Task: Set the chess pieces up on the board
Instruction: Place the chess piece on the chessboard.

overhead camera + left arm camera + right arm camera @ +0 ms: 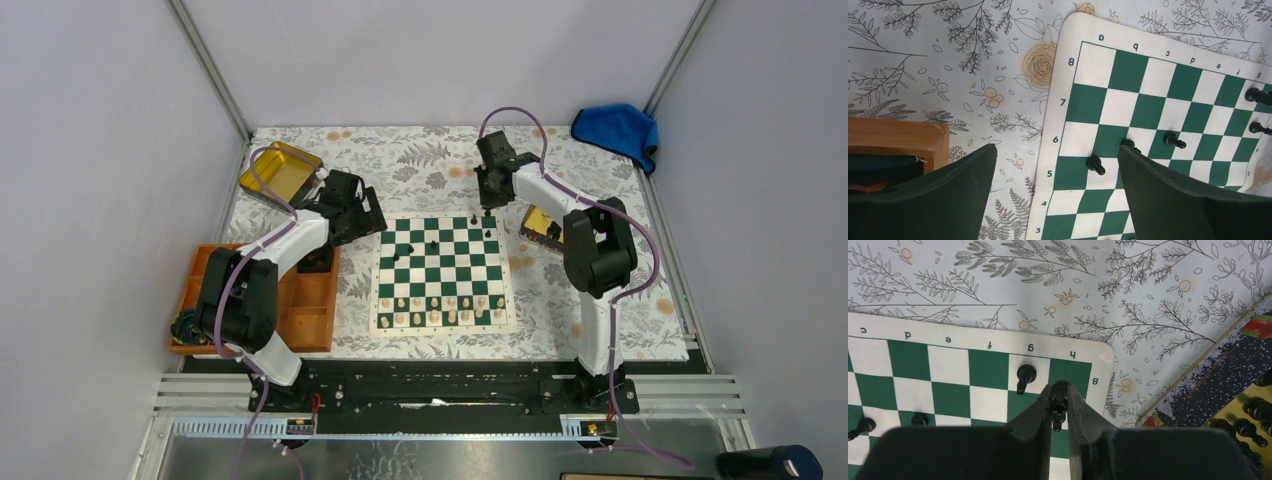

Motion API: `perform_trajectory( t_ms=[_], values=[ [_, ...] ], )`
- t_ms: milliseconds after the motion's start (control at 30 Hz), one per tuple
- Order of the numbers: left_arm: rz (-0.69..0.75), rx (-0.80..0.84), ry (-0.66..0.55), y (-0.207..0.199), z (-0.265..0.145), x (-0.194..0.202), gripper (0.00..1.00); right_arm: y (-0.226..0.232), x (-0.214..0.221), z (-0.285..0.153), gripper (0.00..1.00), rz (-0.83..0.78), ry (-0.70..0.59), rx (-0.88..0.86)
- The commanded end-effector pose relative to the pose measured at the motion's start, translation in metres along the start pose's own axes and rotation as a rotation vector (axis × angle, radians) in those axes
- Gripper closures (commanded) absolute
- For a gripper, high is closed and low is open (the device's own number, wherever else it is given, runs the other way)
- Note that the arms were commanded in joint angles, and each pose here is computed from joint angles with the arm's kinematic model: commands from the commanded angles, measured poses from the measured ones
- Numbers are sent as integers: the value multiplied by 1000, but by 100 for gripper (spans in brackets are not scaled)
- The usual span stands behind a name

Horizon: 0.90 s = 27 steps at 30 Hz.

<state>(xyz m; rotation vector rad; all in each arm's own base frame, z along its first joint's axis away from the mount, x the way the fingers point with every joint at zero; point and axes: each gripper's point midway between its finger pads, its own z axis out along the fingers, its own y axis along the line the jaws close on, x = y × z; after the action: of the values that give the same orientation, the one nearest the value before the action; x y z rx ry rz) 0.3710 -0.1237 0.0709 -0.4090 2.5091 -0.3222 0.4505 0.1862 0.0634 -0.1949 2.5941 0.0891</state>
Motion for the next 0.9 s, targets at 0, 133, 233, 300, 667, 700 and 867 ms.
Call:
perform_trajectory(
  t_ms=[0,133,233,300,667,700,867],
  values=[
    [1,-20,-22,5,-3,-7,1,-2,-4,3,93,22,-19,-20],
    [0,-22,-20,5,-3,-7,1,-4,0,9,93,30,-9,-25],
    [1,-25,-16,6,-2,-6,1,-4,2,13,93,38,-4,-34],
    [3,-27,-13,6,-1,-5,1,-4,4,16,93,42,3,-37],
    [10,-30,-14,5,-2,-8,1,-8,12,28,92,60,24,-41],
    [11,-31,-13,6,-2,-9,1,-8,12,29,92,61,25,-42],
    [12,-31,-13,5,-2,-9,1,-8,16,30,91,64,33,-43]
  ],
)
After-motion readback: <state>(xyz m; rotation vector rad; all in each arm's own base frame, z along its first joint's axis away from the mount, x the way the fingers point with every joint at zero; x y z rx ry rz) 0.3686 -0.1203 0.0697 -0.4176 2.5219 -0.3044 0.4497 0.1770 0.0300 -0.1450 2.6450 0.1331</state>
